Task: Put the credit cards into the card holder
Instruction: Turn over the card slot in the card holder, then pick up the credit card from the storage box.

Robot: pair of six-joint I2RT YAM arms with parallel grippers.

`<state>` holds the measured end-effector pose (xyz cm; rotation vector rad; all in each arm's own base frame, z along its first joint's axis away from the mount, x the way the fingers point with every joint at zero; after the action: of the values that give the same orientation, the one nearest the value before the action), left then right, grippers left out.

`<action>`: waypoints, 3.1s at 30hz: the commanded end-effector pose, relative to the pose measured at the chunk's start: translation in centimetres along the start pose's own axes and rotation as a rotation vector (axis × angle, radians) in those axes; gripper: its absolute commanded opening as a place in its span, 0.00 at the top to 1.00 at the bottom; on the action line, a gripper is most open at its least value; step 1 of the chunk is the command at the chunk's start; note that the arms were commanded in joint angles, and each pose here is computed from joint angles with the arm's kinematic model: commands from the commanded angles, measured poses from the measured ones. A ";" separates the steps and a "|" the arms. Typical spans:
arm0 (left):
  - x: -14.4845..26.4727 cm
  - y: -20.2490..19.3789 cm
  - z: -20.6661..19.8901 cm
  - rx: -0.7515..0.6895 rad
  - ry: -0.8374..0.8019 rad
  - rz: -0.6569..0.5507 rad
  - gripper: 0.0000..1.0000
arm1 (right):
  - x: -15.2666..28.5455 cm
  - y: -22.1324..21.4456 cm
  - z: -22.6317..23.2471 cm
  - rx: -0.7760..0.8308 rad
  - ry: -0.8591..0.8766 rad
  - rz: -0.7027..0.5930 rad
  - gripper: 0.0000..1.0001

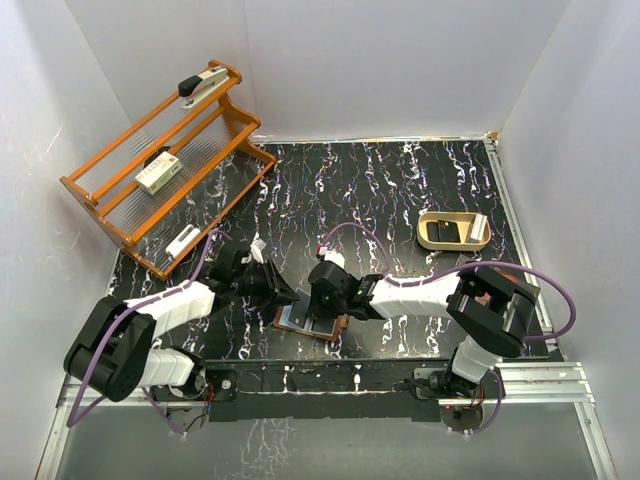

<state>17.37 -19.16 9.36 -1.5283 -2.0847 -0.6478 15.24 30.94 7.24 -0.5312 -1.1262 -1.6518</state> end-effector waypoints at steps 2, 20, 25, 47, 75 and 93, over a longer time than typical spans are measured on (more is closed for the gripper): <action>0.0 -0.6 0.3 -0.009 0.015 0.003 0.75 | -0.2 -0.5 -0.9 0.034 -0.024 0.003 0.92; 2.5 1.4 -0.1 -0.170 0.270 -0.110 1.00 | 6.6 3.7 3.3 0.030 0.111 -0.125 0.60; 3.4 2.2 -0.4 -0.219 0.353 -0.126 1.00 | 9.3 5.3 2.4 0.043 0.058 -0.211 0.51; 1.2 2.6 -2.1 -0.213 0.341 -0.054 0.72 | 11.8 7.8 -0.6 0.002 0.042 -0.292 0.46; 6.2 2.0 -7.9 -0.369 0.281 -0.126 0.01 | 15.5 20.7 -9.5 0.011 -0.438 -0.437 0.40; 9.5 0.7 -5.8 -0.596 0.350 -0.114 0.01 | 17.1 26.7 -26.8 -0.257 -0.865 -0.321 0.37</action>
<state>16.86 -16.98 20.07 -1.4624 -1.8365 -1.4675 35.51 -0.87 17.72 -1.3746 -1.6046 -1.9031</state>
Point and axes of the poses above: each gripper's point midway between its finger pads, its own x axis back along the fingers, its own z axis along the line the jaws close on, y = z × x, the point moved 6 cm from there along x, back along the fingers, and after that the axes turned 2 degrees about -x, right-handed, at the moved point
